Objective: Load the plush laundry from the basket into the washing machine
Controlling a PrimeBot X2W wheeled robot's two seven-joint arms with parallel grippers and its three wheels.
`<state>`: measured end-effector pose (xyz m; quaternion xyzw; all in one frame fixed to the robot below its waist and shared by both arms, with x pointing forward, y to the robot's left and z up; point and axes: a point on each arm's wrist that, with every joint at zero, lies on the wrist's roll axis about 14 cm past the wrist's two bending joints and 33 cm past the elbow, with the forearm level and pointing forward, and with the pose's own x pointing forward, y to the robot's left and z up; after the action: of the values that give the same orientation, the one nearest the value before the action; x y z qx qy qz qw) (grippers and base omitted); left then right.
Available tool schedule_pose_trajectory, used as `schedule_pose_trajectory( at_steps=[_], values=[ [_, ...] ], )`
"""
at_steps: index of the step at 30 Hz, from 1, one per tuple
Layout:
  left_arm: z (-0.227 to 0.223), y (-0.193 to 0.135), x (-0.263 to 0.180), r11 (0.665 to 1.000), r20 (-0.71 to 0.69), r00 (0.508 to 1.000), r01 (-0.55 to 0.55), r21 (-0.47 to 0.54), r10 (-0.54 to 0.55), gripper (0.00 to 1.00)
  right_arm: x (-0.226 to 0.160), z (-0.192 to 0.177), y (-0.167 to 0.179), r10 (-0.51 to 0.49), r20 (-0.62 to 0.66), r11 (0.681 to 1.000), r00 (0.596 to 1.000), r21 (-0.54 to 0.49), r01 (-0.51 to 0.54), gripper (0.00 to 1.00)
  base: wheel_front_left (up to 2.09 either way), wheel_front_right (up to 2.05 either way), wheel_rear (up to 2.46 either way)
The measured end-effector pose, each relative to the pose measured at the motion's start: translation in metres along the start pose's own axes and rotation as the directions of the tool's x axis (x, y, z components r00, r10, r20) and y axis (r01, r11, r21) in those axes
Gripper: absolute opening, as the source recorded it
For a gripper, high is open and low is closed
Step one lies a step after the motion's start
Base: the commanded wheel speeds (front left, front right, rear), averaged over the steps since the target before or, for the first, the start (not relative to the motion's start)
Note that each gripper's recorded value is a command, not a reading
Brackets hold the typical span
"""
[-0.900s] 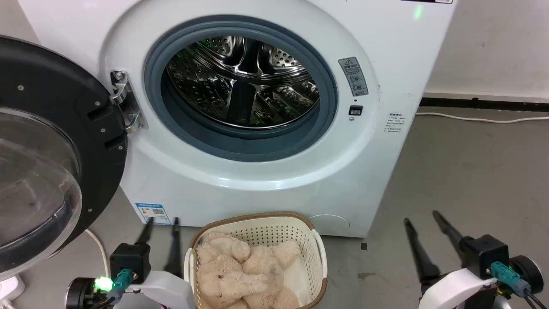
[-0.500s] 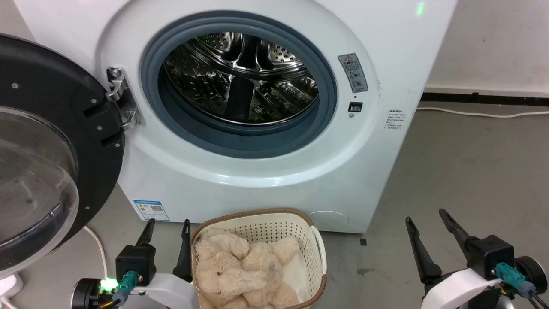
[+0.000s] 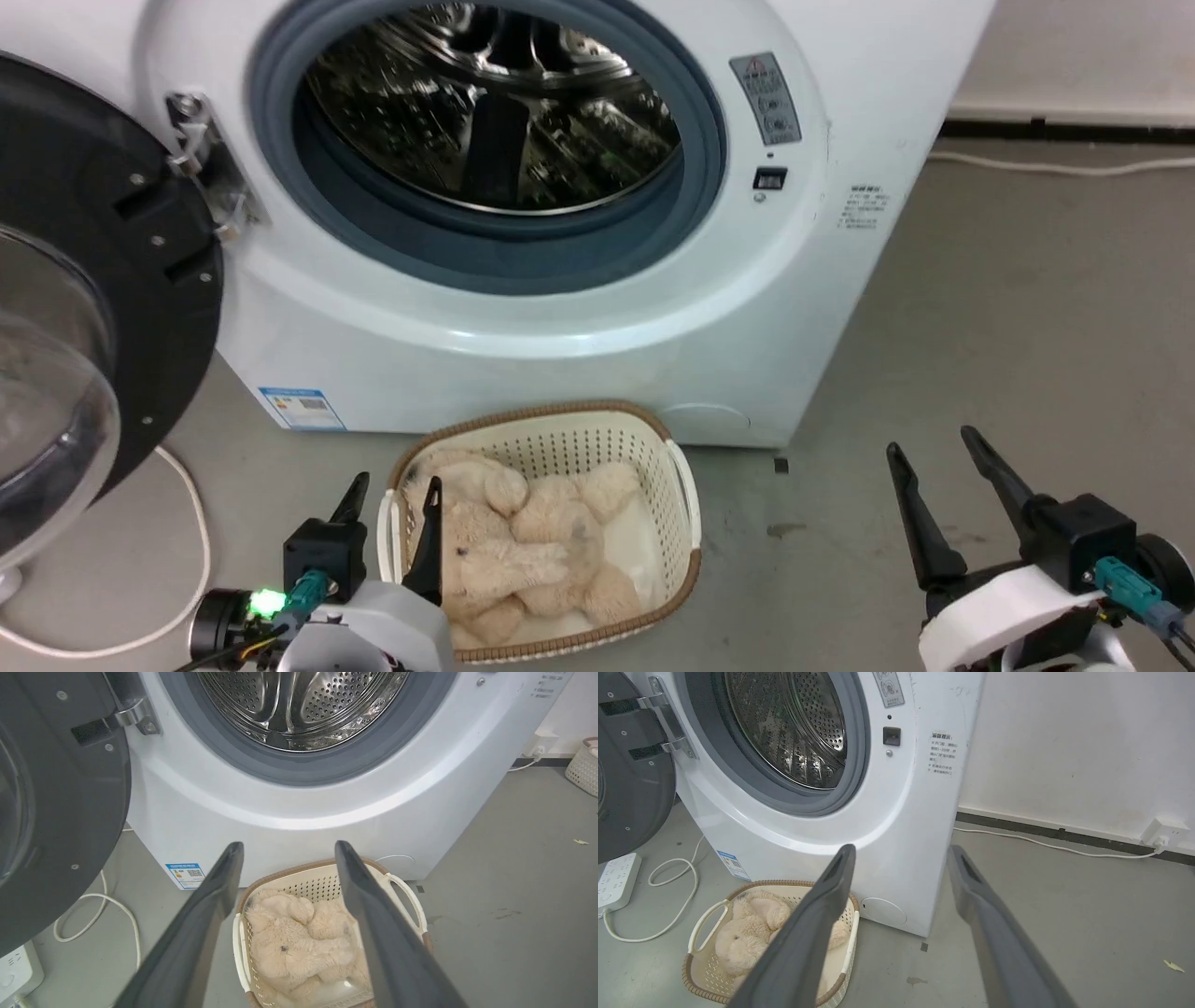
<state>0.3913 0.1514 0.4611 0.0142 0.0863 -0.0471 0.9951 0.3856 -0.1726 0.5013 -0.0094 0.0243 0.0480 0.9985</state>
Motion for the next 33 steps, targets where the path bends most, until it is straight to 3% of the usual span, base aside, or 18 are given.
schedule_pose_trajectory(
  at_steps=[15,33],
  values=[
    [-0.069,-0.016,0.035,0.995,-0.231,0.968,0.097,-0.008,-0.096,1.00,0.016,-0.024,-0.014,-0.036,-0.045,0.999,0.998,0.034,0.038,1.00,0.00,0.00,0.00],
    [-0.159,-0.046,0.055,0.963,-0.527,0.816,0.269,-0.020,-0.239,1.00,0.027,-0.058,-0.039,-0.110,-0.112,0.989,0.988,0.083,0.120,1.00,0.00,0.00,0.00]
  ],
)
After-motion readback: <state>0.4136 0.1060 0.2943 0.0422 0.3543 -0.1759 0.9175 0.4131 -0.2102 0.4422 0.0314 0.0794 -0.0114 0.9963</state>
